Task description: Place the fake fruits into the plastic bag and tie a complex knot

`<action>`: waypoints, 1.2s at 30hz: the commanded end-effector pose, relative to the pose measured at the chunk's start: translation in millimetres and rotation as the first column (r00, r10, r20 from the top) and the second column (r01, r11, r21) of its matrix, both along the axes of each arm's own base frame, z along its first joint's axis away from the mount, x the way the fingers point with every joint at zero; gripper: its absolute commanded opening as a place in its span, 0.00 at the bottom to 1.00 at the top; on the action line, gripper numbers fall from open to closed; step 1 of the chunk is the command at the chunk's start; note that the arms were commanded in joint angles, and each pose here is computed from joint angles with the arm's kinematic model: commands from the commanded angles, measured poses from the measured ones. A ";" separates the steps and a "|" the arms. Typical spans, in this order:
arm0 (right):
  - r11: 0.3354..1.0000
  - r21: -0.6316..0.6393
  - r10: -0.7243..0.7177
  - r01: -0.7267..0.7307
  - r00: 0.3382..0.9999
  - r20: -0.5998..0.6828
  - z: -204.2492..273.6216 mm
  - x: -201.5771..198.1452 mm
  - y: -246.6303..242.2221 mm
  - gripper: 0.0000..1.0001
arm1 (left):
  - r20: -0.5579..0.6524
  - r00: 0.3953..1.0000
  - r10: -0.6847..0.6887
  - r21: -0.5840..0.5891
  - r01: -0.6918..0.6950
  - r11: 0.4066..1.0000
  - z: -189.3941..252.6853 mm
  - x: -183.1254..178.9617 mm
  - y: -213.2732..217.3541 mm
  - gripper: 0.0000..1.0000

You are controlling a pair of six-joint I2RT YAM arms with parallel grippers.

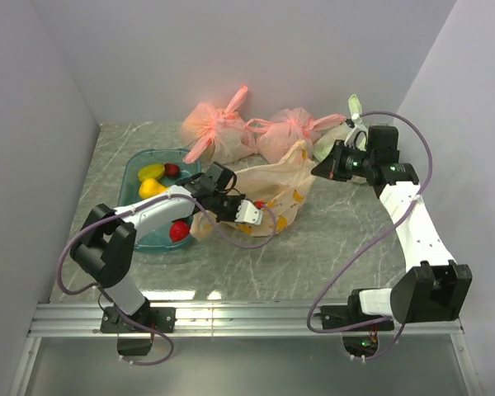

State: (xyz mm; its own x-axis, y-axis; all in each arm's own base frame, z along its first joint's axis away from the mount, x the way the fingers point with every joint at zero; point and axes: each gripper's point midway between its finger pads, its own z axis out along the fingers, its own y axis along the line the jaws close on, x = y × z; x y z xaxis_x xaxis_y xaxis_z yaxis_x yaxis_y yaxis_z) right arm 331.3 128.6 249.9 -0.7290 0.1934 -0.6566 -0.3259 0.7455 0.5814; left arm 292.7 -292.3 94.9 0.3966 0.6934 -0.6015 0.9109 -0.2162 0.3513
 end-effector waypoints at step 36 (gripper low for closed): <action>0.534 -0.609 0.803 -0.586 0.578 0.148 24.9 -69.1 147.0 0.98 | 0.135 0.778 -0.614 -0.101 0.627 0.773 89.1 -97.7 42.4 0.01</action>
